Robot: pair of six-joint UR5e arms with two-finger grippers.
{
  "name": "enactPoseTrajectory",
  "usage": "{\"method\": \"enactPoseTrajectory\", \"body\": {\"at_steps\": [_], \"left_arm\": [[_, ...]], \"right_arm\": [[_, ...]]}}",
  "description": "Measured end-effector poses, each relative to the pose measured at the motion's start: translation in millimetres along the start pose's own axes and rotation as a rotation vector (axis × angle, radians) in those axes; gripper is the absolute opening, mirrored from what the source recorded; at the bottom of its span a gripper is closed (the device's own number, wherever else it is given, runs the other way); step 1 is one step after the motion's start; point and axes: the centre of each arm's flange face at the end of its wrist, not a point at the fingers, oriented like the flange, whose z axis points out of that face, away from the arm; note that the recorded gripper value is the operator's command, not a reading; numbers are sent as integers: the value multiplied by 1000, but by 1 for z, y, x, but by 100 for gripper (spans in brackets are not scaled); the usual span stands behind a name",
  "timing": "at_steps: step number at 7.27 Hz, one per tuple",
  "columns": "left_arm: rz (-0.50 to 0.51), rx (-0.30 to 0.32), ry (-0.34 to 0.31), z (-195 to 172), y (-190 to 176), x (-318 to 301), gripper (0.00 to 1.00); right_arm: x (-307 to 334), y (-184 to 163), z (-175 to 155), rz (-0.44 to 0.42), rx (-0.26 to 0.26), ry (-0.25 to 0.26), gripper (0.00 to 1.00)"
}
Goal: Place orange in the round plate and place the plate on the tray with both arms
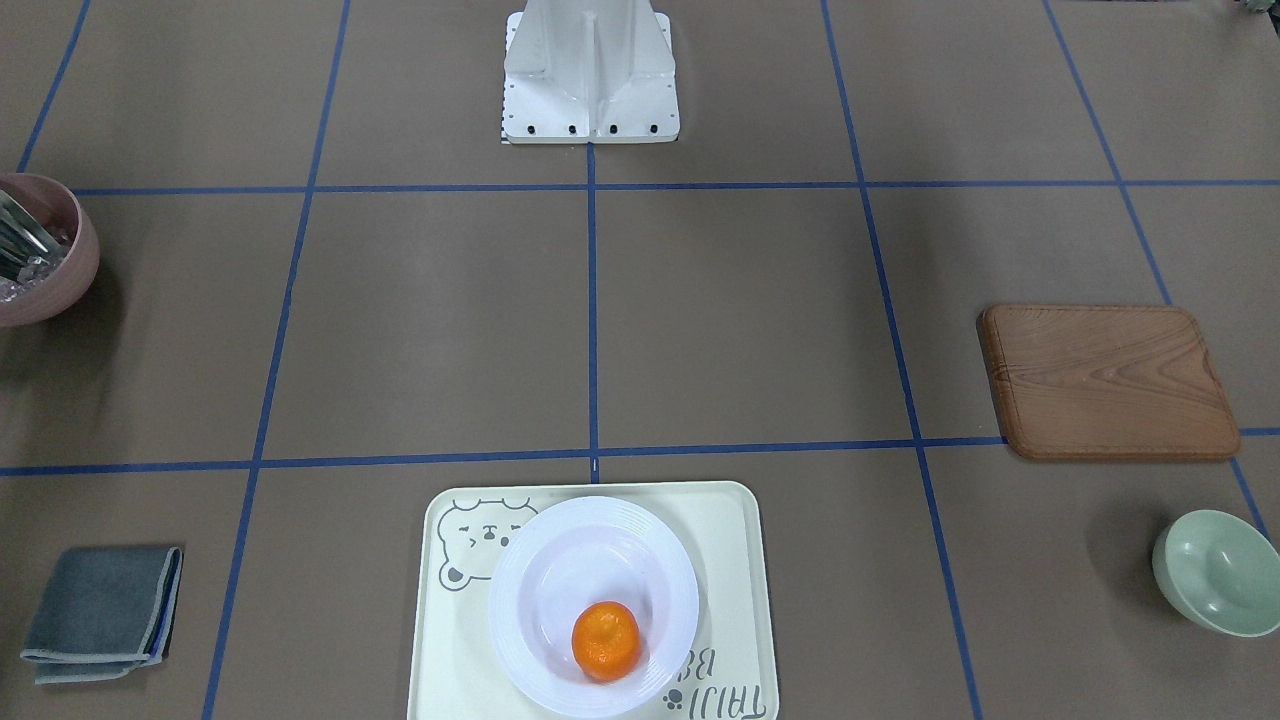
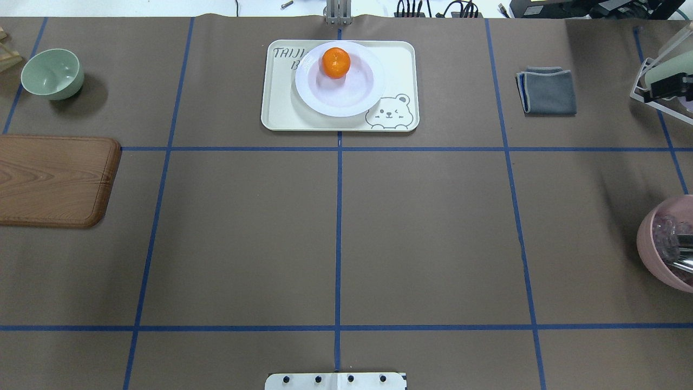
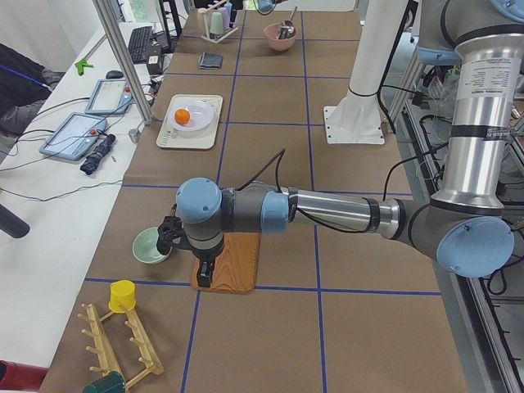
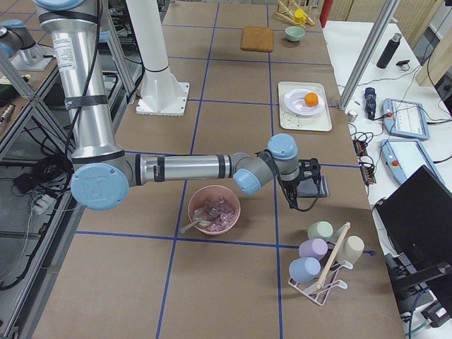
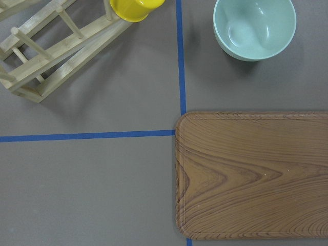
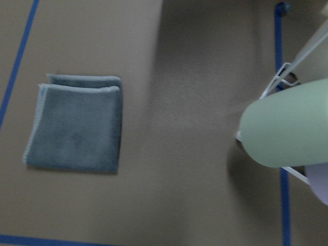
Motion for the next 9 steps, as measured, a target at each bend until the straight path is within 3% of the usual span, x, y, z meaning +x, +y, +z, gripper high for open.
{"method": "enactPoseTrajectory", "body": {"at_steps": [2,5,9], "left_arm": [[23,-3,-1,1,2,-1,99],[71,-20,5,10,15,-9,99],[75,-19,-2,8,17,-8,99]], "right_arm": [[55,8,-30,-81,-83,57,100],[45,18,-85,-94,-227,58,100],[72,73,-74,-48,-301,64,100]]}}
